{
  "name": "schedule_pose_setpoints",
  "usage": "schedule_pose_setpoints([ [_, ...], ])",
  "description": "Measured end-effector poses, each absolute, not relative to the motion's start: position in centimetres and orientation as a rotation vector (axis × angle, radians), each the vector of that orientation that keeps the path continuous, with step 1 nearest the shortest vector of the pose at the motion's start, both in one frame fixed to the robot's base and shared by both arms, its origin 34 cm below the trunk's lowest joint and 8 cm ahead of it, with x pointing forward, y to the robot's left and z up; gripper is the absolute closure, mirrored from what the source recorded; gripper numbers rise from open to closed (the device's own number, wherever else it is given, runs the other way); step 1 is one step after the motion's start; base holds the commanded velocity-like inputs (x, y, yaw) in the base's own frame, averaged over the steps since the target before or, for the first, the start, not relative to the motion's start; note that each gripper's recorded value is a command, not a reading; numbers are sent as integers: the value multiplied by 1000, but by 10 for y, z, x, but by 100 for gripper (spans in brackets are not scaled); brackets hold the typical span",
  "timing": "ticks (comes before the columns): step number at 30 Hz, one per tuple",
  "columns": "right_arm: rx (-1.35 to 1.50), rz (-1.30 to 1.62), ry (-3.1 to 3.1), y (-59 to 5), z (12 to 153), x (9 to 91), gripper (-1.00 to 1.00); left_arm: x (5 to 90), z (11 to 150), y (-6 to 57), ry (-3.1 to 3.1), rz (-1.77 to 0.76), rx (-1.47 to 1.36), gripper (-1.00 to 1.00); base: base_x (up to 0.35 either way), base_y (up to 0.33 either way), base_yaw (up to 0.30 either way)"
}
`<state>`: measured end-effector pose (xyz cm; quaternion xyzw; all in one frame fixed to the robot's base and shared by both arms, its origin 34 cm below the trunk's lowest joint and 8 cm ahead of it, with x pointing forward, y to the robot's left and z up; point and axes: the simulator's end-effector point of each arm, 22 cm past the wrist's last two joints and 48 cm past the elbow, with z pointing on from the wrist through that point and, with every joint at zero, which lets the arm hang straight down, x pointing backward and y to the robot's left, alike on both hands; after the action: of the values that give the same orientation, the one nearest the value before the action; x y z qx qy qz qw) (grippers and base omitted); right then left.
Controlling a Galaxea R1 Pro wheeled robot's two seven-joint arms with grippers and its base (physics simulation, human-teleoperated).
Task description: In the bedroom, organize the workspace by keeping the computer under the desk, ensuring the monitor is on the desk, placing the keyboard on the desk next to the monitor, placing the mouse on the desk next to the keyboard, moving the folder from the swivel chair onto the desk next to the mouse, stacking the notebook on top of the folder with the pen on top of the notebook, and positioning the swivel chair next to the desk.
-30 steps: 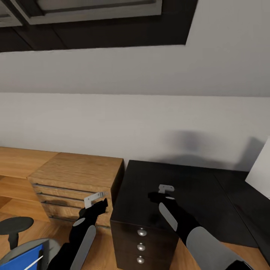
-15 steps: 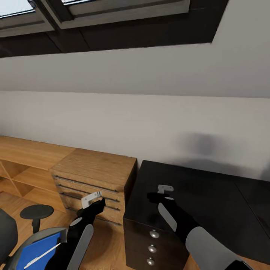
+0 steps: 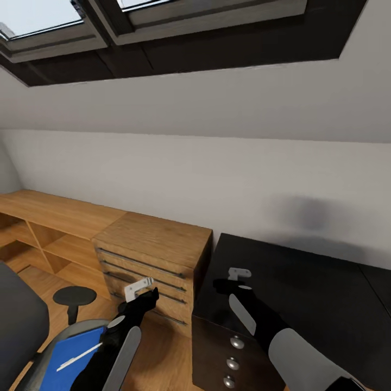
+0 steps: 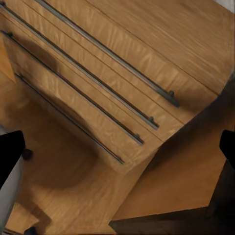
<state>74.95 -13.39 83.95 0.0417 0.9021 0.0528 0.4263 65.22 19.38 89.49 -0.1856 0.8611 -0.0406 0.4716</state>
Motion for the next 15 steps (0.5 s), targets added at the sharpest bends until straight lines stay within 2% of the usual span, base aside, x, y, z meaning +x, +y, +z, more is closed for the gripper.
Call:
schedule_pose_setpoints([
  [15, 103, 129, 2263, -134, 837, 748, 100, 651, 895, 179, 2115, -114, -414, -100, 0, 0, 2],
])
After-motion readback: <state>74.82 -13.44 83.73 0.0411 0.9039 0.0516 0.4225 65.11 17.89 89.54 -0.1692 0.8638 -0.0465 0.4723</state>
